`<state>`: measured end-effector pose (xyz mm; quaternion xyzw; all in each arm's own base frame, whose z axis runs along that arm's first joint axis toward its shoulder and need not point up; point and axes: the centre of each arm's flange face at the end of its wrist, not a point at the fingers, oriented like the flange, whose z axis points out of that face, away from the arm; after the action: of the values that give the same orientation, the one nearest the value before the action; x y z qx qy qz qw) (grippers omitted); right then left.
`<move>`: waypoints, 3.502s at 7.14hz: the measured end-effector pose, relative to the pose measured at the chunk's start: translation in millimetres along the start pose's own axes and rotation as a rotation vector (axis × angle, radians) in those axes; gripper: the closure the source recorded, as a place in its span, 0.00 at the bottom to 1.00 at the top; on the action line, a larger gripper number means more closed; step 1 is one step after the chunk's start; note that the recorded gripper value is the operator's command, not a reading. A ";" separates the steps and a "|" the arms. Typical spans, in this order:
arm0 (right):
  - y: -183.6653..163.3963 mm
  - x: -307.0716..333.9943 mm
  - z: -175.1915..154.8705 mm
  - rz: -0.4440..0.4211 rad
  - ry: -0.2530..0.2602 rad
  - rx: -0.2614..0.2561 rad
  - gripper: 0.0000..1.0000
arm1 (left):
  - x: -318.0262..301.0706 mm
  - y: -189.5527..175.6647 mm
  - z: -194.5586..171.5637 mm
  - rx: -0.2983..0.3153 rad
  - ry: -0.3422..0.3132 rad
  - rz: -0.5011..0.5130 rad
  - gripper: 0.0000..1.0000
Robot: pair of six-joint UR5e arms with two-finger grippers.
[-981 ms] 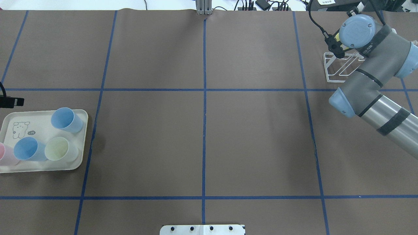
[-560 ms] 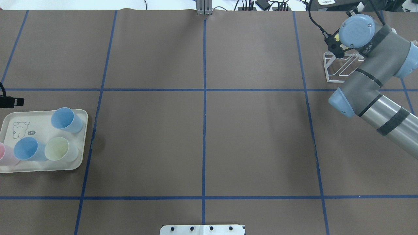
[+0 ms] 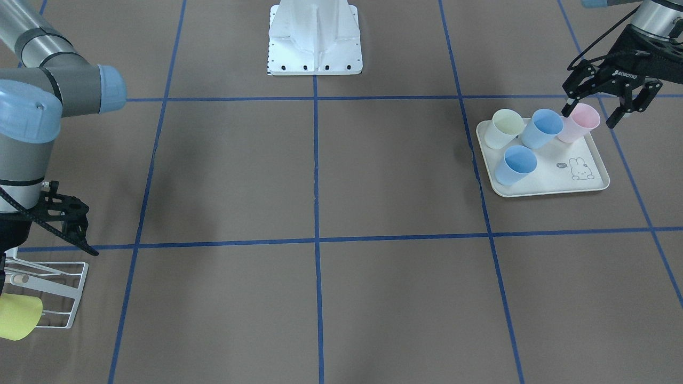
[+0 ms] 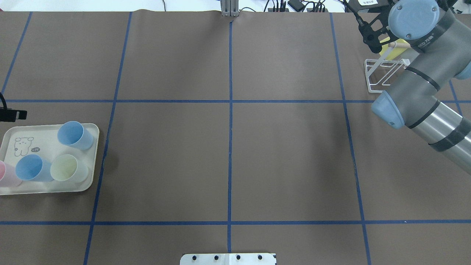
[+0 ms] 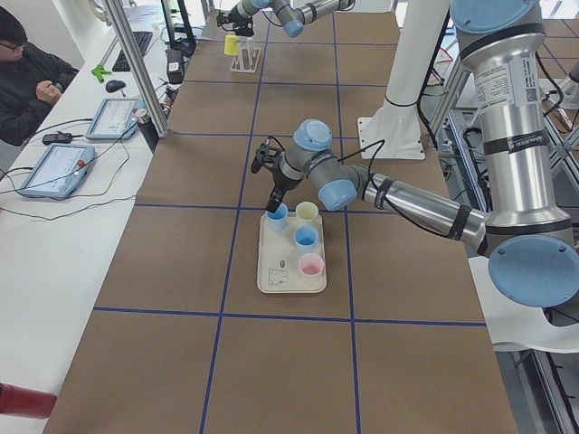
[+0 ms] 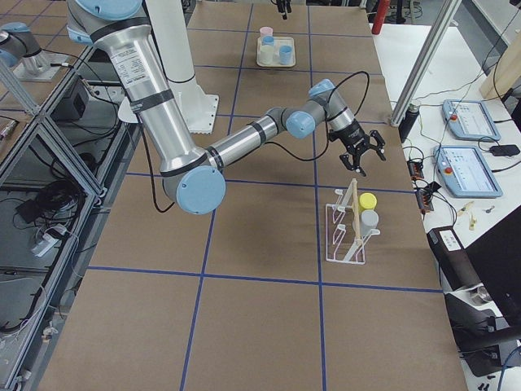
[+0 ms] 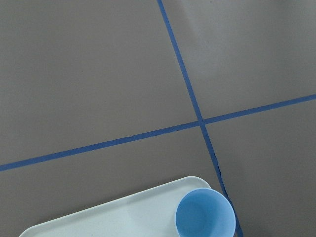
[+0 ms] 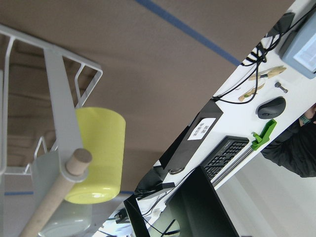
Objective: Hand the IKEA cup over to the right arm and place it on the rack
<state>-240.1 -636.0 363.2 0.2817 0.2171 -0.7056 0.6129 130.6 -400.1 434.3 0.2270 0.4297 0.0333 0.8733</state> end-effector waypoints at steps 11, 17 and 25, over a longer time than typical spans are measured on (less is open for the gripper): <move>-140.1 -12.7 -221.0 1.124 -0.367 0.701 0.01 | 30.4 33.7 97.1 0.019 0.005 -0.022 0.15; -162.5 -16.6 -234.9 1.117 -0.393 0.726 0.01 | 35.1 57.9 140.4 0.010 -0.004 -0.076 0.76; -184.9 -24.6 -243.8 1.083 -0.407 0.775 0.01 | 55.2 33.2 104.6 0.065 0.034 -0.084 1.00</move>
<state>-388.5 -430.4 190.1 0.4112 -0.3407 -0.3657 0.7623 249.9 -394.8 463.0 0.2365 0.4545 -0.0137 0.8587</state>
